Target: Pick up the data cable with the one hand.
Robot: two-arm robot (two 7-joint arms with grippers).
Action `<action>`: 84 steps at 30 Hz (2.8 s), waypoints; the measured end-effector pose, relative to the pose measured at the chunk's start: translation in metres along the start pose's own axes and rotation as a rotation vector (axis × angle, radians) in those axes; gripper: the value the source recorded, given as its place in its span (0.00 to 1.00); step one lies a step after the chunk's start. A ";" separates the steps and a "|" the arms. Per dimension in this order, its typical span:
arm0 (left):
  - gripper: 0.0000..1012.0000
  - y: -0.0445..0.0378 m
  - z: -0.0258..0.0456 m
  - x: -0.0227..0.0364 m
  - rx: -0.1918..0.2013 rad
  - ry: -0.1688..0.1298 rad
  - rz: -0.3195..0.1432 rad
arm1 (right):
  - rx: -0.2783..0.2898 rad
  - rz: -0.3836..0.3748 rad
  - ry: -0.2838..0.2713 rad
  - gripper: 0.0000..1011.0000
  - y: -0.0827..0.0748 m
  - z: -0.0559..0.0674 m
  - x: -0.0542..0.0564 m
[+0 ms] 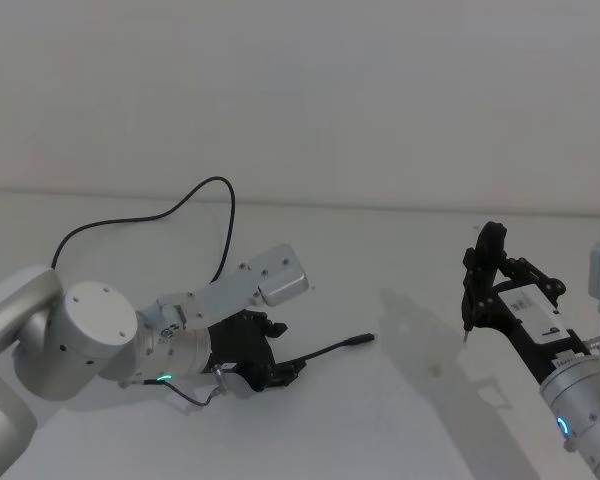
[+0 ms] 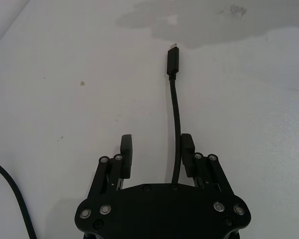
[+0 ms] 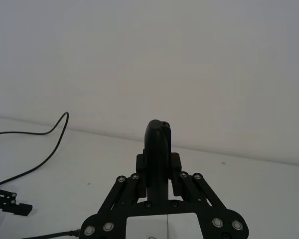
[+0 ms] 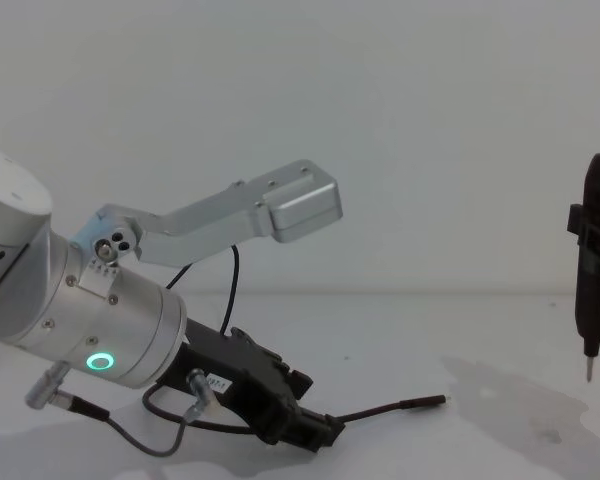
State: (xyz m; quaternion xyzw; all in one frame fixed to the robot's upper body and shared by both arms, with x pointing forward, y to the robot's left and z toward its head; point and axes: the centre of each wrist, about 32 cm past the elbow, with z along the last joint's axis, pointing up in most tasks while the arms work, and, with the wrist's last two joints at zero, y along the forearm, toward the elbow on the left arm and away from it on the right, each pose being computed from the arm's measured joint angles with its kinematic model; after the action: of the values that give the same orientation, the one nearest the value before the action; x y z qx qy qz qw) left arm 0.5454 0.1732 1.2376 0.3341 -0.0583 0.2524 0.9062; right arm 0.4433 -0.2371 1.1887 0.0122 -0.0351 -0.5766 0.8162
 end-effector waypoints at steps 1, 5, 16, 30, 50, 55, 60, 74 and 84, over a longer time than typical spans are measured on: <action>0.57 0.0000 0.0000 0.0000 0.000 0.000 0.000 | 0.000 0.000 0.000 0.27 0.000 0.000 0.000; 0.55 0.0000 0.0000 0.0000 0.001 0.000 0.000 | 0.000 0.000 0.000 0.27 0.000 0.000 0.000; 0.48 0.0000 -0.0001 0.0000 0.001 0.000 0.000 | 0.000 0.000 0.000 0.27 0.000 0.000 0.000; 0.39 0.0000 -0.0001 0.0000 0.001 0.000 0.000 | 0.000 0.000 0.000 0.27 0.000 0.000 0.000; 0.18 -0.0001 -0.0004 0.0001 0.003 0.000 0.001 | 0.000 0.000 0.000 0.27 0.000 0.000 0.000; 0.05 -0.0001 -0.0005 0.0002 0.004 0.001 0.001 | 0.000 0.000 0.000 0.27 0.000 0.000 0.000; 0.05 -0.0001 -0.0005 0.0002 0.004 0.001 0.001 | 0.000 0.000 0.000 0.27 0.000 0.000 0.000; 0.05 0.0005 -0.0013 -0.0009 -0.011 -0.008 0.013 | 0.001 0.000 0.000 0.27 0.000 0.000 0.000; 0.05 0.0057 -0.0040 -0.0041 -0.108 -0.055 0.056 | 0.054 0.009 0.008 0.27 -0.002 0.012 0.001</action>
State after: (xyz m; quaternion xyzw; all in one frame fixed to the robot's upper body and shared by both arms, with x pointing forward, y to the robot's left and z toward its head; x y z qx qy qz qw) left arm 0.5389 0.1777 1.2367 0.2900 -0.1060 0.2650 0.9135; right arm 0.4409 -0.2385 1.2009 0.0366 -0.0474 -0.5716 0.8184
